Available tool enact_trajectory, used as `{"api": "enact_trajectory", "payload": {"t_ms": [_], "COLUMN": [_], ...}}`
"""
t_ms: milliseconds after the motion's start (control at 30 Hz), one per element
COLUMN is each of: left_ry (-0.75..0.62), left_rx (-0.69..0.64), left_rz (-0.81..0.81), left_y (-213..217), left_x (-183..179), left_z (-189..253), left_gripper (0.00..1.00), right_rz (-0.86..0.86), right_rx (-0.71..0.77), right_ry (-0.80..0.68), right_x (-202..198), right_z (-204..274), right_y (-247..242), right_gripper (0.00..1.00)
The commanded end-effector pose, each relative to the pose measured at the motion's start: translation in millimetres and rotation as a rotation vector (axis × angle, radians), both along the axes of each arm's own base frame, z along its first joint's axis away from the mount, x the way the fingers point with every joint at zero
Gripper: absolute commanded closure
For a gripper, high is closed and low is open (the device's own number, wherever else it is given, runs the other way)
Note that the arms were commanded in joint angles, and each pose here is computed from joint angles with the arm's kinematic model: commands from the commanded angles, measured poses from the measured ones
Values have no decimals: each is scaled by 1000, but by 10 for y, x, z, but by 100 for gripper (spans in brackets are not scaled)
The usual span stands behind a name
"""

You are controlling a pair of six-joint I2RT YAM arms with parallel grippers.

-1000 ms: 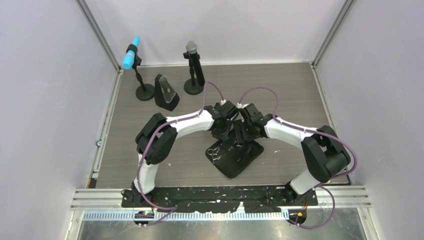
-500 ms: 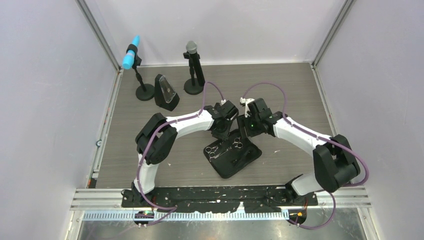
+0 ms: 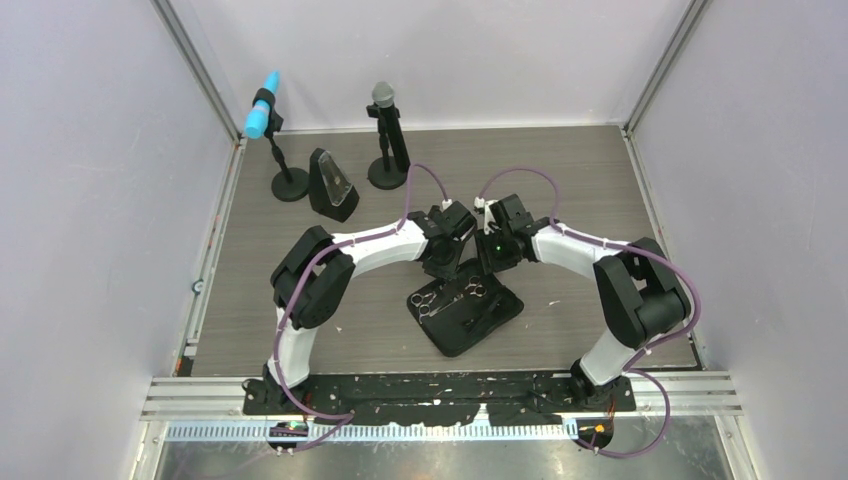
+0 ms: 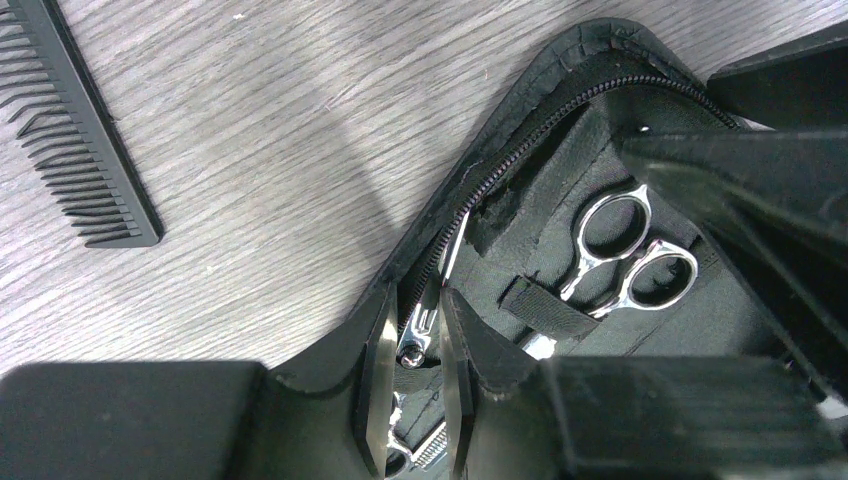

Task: Sort the hair-cutting tools
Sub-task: Adjust the haircut tool in the hairdressing tool bag.

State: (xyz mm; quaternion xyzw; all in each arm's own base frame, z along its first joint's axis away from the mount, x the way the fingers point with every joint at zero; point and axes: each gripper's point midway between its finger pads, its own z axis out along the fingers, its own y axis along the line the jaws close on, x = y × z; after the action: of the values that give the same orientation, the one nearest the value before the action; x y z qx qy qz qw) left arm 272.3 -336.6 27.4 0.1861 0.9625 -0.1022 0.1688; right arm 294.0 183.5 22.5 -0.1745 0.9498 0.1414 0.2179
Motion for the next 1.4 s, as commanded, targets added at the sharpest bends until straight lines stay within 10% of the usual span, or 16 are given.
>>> {"api": "enact_trajectory", "payload": {"t_ms": [0, 200, 500, 1367], "left_ry": [19, 13, 17, 25], "left_rx": [22, 14, 7, 0], "left_rz": [3, 7, 8, 0], "left_y": [83, 95, 86, 69], "left_x": [-35, -31, -32, -44], "left_z": [-113, -96, -94, -98], "left_gripper": [77, 80, 80, 81], "right_rz": [-18, -17, -1, -14], "right_rx": [-8, 7, 33, 9], "right_ry": [-47, -54, -67, -59], "right_x": [189, 181, 159, 282], "right_z": [3, 47, 191, 127], "right_y": [26, 35, 66, 37], "right_gripper": [68, 70, 48, 66]}}
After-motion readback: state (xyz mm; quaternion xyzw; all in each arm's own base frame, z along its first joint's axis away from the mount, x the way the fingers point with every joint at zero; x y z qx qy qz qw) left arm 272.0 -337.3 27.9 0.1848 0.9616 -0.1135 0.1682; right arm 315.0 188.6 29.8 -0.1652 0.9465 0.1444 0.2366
